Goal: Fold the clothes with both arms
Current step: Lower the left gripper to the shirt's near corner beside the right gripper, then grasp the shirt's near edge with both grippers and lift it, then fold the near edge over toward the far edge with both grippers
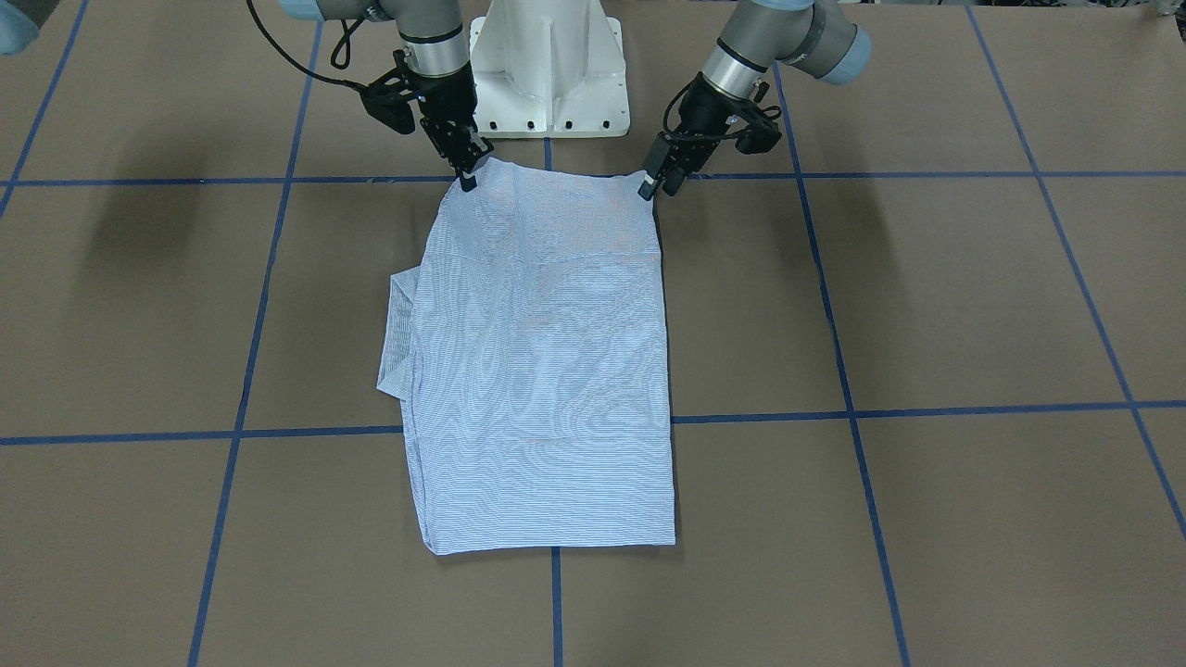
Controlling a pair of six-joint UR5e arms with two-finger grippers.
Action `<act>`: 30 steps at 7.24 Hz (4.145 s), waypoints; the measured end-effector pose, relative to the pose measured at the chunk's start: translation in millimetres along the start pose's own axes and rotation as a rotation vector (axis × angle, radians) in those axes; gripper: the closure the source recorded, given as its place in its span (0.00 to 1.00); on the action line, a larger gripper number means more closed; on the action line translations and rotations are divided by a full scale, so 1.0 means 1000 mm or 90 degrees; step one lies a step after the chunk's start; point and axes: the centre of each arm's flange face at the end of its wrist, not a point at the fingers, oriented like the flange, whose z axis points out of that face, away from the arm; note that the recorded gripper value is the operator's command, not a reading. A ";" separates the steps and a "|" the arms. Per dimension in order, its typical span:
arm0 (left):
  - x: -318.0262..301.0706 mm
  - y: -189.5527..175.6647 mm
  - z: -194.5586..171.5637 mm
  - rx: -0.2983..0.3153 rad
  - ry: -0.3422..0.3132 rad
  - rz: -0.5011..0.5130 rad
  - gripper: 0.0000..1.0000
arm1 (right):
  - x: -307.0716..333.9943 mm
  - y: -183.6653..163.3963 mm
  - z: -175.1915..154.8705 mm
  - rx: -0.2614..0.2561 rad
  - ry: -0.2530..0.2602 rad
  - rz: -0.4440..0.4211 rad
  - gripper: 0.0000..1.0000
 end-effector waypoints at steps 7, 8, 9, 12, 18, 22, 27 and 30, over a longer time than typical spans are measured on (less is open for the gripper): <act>-0.003 0.020 0.003 -0.018 -0.005 0.002 1.00 | 0.001 -0.001 -0.001 0.000 0.000 0.000 1.00; -0.002 0.020 0.002 -0.019 -0.003 -0.002 1.00 | 0.001 -0.001 -0.001 0.000 0.000 0.000 1.00; 0.002 0.020 -0.004 -0.023 0.003 -0.008 1.00 | 0.001 -0.001 -0.001 0.000 0.000 0.000 1.00; 0.029 0.034 -0.051 -0.073 0.039 -0.084 1.00 | 0.014 -0.013 -0.027 -0.018 -0.009 0.002 1.00; 0.086 0.043 -0.148 -0.165 0.115 -0.255 1.00 | 0.015 -0.068 -0.131 -0.127 -0.034 0.053 1.00; 0.121 -0.020 -0.093 -0.075 0.146 -0.189 1.00 | -0.055 -0.114 -0.080 -0.115 0.000 0.095 1.00; 0.160 -0.121 -0.041 0.012 0.141 -0.147 1.00 | -0.117 -0.173 -0.027 -0.079 0.029 0.084 1.00; 0.175 -0.181 0.017 0.077 0.125 -0.114 1.00 | -0.174 -0.206 0.032 -0.074 -0.013 0.092 1.00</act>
